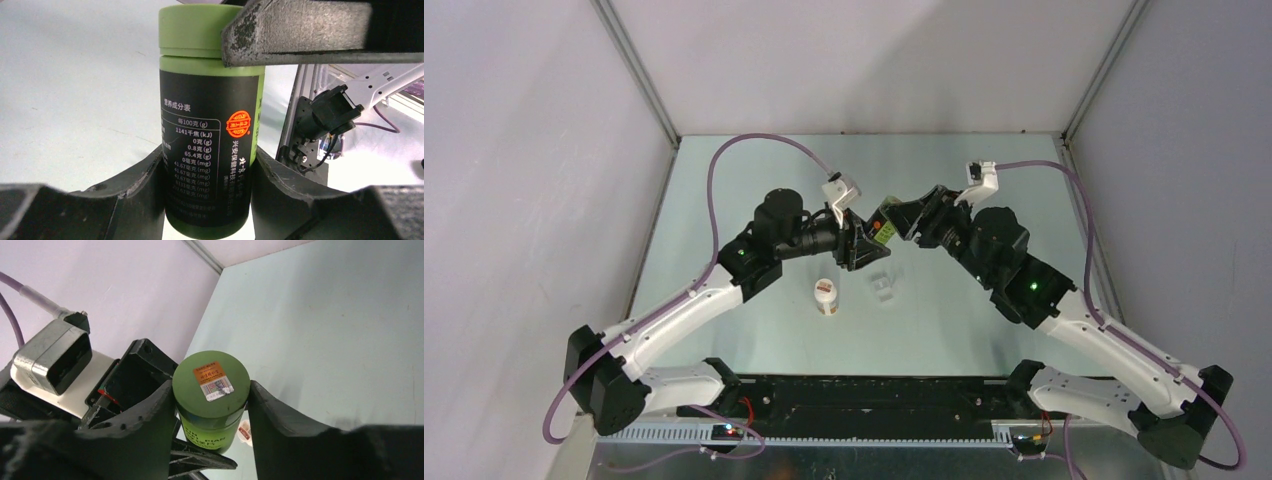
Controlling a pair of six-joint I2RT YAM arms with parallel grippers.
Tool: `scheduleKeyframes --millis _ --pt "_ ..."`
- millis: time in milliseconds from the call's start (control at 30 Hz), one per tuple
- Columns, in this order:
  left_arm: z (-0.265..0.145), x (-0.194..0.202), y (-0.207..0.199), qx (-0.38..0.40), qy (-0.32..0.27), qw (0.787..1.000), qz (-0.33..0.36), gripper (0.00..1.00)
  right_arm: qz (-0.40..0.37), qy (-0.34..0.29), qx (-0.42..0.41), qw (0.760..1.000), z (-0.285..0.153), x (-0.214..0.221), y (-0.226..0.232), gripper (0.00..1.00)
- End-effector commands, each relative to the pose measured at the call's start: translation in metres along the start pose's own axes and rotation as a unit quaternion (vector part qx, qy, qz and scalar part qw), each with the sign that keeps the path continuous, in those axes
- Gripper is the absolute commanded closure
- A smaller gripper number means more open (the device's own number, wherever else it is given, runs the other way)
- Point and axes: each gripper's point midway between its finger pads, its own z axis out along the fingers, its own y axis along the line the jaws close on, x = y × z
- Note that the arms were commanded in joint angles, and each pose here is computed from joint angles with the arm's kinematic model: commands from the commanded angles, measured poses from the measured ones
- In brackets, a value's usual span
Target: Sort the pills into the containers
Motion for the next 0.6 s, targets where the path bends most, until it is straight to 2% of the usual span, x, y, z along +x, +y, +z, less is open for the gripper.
scheduleKeyframes --millis 0,167,233,300,400,567 --pt "-0.005 -0.027 -0.010 0.016 -0.047 0.998 0.026 1.00 0.043 0.006 -0.026 0.999 0.002 -0.012 0.014 0.54" --pt "-0.005 -0.027 -0.010 0.016 -0.043 0.999 0.025 1.00 0.020 0.033 -0.065 0.997 -0.003 -0.008 0.021 0.77" --pt "-0.006 -0.025 -0.011 0.019 -0.037 0.999 0.029 1.00 -0.019 0.041 -0.117 0.992 -0.012 -0.009 0.030 0.80" --pt "-0.009 -0.023 -0.016 0.031 -0.030 0.998 0.037 1.00 -0.075 0.041 -0.193 0.978 -0.025 -0.010 0.039 0.81" --pt "-0.011 -0.019 -0.027 0.064 -0.015 0.997 0.048 1.00 -0.152 0.040 -0.305 0.939 -0.050 -0.013 0.042 0.81" --pt "-0.013 -0.014 -0.060 0.172 0.015 0.984 0.049 1.00 -0.210 0.077 -0.398 0.890 -0.073 -0.008 0.044 0.80"
